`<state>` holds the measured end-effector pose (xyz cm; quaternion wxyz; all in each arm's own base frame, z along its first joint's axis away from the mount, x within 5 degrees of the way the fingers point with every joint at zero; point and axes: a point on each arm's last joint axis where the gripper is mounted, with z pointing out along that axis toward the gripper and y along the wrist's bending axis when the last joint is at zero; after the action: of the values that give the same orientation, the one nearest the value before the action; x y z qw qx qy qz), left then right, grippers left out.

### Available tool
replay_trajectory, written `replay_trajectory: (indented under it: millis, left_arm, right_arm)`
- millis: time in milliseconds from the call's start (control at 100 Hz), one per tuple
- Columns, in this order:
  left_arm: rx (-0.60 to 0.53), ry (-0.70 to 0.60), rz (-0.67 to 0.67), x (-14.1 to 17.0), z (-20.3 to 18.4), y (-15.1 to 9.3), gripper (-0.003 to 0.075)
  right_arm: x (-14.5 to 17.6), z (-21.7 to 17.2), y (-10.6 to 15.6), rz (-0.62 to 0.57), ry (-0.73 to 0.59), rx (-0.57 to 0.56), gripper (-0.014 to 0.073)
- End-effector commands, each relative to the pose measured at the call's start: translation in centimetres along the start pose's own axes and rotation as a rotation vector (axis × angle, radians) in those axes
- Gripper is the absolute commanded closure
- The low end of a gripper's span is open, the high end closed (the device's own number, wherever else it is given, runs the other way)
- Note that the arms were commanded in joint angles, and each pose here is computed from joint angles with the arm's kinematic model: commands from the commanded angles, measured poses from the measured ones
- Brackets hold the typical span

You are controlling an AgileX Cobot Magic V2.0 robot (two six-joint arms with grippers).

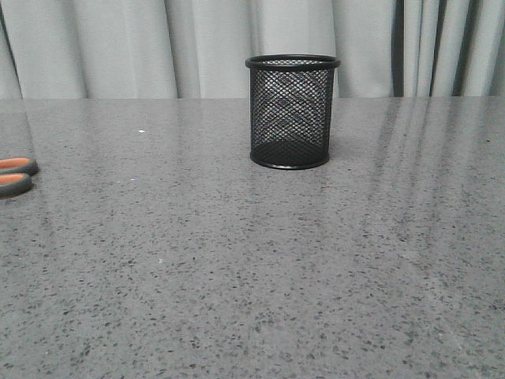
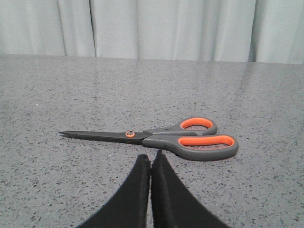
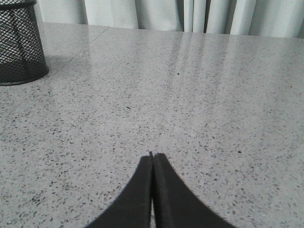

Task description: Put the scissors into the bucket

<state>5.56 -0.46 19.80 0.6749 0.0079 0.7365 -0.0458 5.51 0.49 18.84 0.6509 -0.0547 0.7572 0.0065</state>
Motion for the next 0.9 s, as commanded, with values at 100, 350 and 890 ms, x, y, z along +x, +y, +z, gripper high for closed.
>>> replay_trajectory:
  millis: [100,350,890]
  left_arm:
    - [-0.001,-0.071,-0.022,0.13,-0.02,0.05,0.0741]
    - [-0.001,-0.071,-0.022,0.13,-0.02,0.05,0.0741]
    - [-0.008,-0.071,0.029,0.13,-0.02,0.09,0.0741]
  right_arm:
    - [-0.25,-0.08,-0.1,-0.008,-0.085,0.018,0.0654]
    - [-0.25,-0.08,-0.1,-0.008,-0.085,0.018,0.0654]
    - [-0.57,-0.11,-0.13,-0.008,-0.12,0.022,0.0654]
